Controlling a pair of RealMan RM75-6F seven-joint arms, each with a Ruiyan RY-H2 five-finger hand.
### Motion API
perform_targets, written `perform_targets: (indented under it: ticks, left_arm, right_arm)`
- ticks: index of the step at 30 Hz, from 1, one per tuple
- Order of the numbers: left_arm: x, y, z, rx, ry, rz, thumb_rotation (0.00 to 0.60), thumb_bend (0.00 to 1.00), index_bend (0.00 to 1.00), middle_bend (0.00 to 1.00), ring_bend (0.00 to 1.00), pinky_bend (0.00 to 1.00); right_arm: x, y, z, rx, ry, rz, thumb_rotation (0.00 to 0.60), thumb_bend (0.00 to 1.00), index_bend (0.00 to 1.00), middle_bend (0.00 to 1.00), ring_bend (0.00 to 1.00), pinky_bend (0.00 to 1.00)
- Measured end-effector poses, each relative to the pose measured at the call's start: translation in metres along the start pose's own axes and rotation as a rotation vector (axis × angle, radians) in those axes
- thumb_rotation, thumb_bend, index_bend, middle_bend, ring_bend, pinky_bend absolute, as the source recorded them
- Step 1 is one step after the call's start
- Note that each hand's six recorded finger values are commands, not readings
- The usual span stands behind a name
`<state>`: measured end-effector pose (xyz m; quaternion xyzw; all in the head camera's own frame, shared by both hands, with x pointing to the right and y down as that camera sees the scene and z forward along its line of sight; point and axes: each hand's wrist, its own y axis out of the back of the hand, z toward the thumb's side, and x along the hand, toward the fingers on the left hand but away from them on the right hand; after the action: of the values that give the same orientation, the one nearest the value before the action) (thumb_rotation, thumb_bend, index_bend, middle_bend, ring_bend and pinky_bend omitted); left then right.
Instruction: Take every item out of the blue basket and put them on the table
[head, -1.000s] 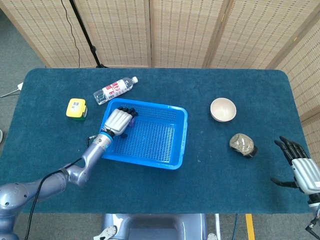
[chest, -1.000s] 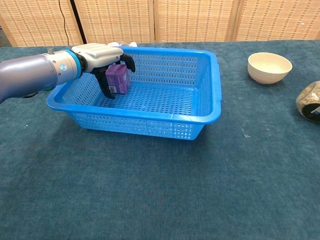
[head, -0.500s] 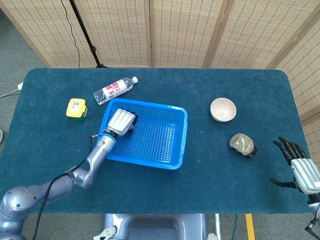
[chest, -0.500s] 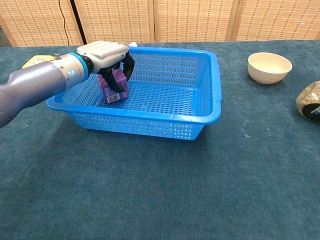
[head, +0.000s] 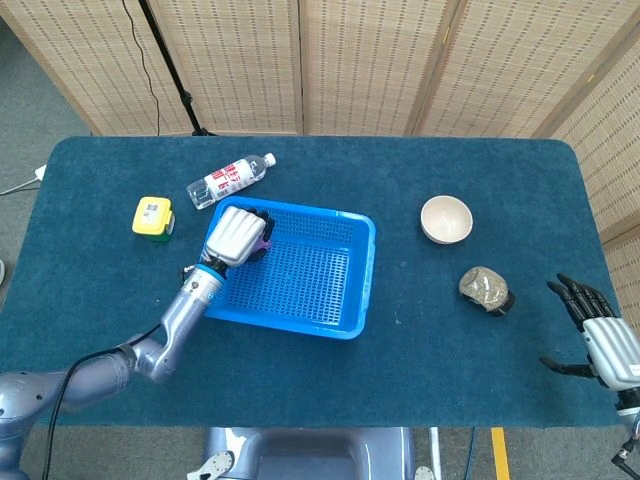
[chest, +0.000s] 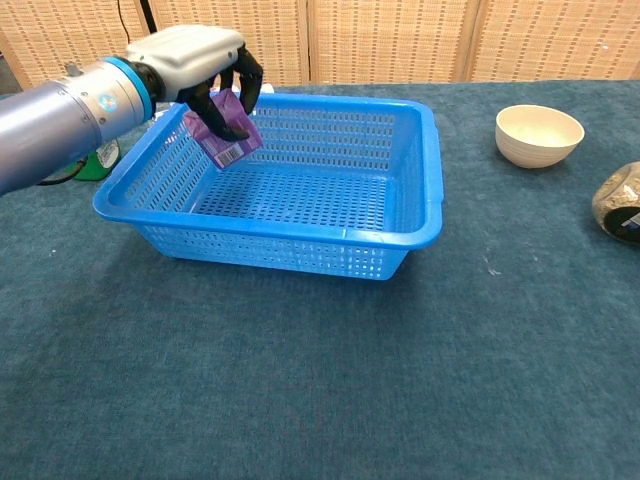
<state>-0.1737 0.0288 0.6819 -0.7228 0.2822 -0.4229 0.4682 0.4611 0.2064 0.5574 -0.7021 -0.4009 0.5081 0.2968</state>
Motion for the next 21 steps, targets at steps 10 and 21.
perform_targets:
  ticks: [10, 21]
  left_arm:
    - [-0.059, 0.07, -0.069, -0.014, 0.095, 0.119, 0.6, 0.51, 0.67, 0.59, 0.58, 0.62]
    - [-0.141, 0.018, -0.138, -0.145, 0.253, -0.074, 0.6, 0.0, 0.0, 0.0, 0.0, 0.0]
  right_arm:
    - [0.006, 0.003, 0.01, -0.012, 0.037, 0.001, 0.6, 0.0, 0.01, 0.02, 0.03, 0.06]
    - [0.014, 0.004, 0.021, -0.018, 0.085, 0.0, 0.6, 0.0, 0.01, 0.02, 0.03, 0.06]
